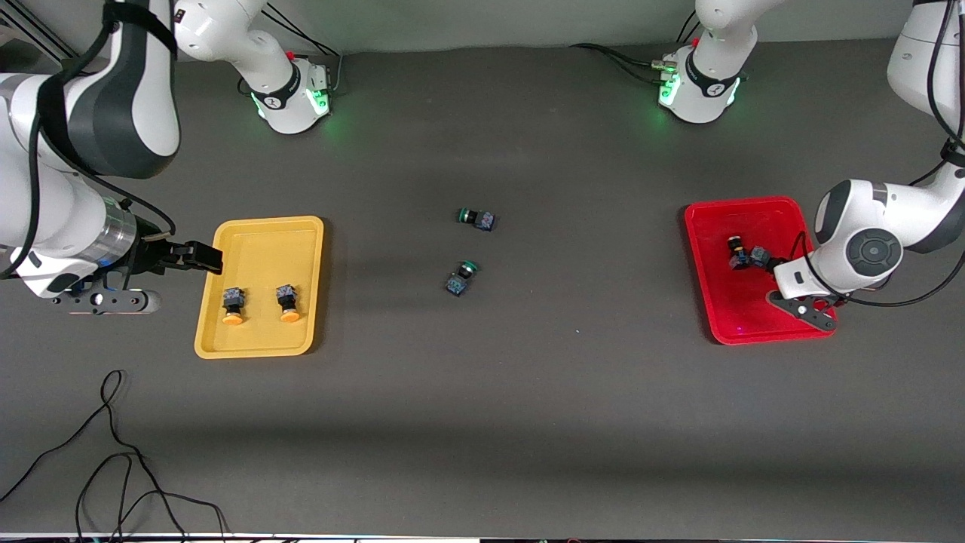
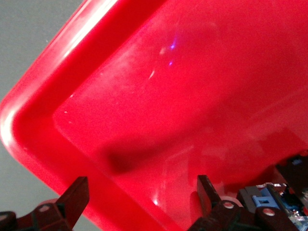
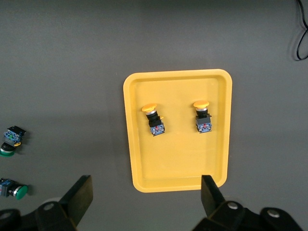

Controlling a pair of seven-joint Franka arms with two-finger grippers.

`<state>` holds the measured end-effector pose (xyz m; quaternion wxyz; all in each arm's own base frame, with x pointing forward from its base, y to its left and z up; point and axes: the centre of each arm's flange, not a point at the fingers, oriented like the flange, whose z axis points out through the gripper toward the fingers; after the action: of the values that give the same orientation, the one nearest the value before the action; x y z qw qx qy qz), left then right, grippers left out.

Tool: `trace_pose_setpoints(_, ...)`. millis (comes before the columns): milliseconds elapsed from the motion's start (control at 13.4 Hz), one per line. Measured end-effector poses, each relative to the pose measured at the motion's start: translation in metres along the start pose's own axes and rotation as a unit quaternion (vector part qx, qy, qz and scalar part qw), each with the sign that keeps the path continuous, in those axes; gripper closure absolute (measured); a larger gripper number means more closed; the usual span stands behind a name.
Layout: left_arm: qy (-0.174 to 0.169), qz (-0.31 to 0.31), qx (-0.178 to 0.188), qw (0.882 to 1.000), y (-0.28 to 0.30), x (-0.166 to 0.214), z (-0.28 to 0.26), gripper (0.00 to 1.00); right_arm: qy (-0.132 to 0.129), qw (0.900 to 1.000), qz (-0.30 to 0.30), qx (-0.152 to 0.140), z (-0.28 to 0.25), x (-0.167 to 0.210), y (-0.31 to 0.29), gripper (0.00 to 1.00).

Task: Place red and yellow buttons in trays

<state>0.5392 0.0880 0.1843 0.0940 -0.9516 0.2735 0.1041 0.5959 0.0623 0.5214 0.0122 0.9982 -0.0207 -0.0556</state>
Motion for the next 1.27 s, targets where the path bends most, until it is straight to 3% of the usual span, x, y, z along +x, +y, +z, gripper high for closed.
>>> trace_pose_setpoints(449, -0.052, -0.067, 0.004, 0.996, 0.047, 0.037, -0.031, 0.0, 0.004, 0.999, 0.015, 0.03, -0.013, -0.004, 0.033, 0.0)
trace_pose_setpoints(974, -0.036, -0.109, -0.009, 0.993, 0.031, 0.046, -0.048, 0.0, -0.002, 0.999, 0.01, 0.046, -0.008, -0.001, 0.037, 0.0)
trace_pose_setpoints(1273, -0.009, -0.122, -0.014, 0.992, 0.03, 0.083, -0.056, 0.0, 0.003, 0.999, 0.003, 0.045, -0.015, -0.005, 0.045, 0.0)
